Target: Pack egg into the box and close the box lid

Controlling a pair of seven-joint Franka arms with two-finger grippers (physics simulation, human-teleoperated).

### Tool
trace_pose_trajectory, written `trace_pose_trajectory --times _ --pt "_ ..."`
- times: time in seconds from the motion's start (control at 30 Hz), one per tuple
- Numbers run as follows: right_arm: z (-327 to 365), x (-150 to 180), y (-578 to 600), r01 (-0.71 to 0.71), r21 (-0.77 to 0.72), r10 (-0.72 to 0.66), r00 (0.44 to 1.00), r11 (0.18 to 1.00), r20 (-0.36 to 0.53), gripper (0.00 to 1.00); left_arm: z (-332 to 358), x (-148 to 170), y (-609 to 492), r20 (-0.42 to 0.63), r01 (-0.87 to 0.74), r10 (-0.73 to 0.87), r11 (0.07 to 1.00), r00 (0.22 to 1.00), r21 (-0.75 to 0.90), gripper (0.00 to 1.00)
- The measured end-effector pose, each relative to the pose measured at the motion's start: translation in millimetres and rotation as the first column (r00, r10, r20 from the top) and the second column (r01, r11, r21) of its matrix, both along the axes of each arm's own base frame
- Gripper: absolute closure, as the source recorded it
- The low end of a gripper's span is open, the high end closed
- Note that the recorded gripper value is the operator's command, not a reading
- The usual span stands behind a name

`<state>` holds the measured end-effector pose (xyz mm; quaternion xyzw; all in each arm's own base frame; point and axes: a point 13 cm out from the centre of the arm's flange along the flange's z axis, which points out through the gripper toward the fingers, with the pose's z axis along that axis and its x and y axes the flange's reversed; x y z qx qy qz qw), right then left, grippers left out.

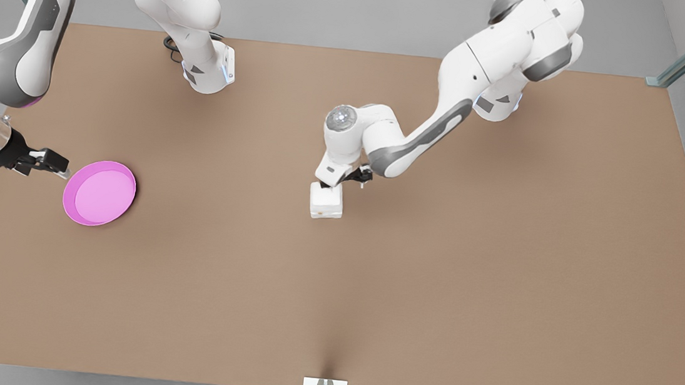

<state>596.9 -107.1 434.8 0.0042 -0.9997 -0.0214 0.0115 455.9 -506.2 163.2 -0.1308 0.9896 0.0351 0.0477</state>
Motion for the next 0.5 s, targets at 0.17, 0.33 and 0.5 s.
trace_pose_trajectory --times 0.17,0.33,0.5 --pt "0.0 -0.7 -2.0 -0.025 0.001 0.025 1.000 1.000 0.000 0.00 162.9 194.1 225.7 0.186 -0.250 0.239 0.967 0.953 0.040 0.00" --pt "-1.1 -2.4 -11.3 -0.032 0.002 0.032 0.999 0.999 -0.001 0.00 250.6 217.2 388.9 0.060 -0.437 0.437 0.899 0.897 -0.023 0.00" --pt "-1.4 -1.7 -9.9 -0.052 0.004 0.052 0.999 0.999 0.001 0.00 250.0 183.0 368.9 -0.104 -0.294 0.288 0.954 0.952 -0.051 0.00"
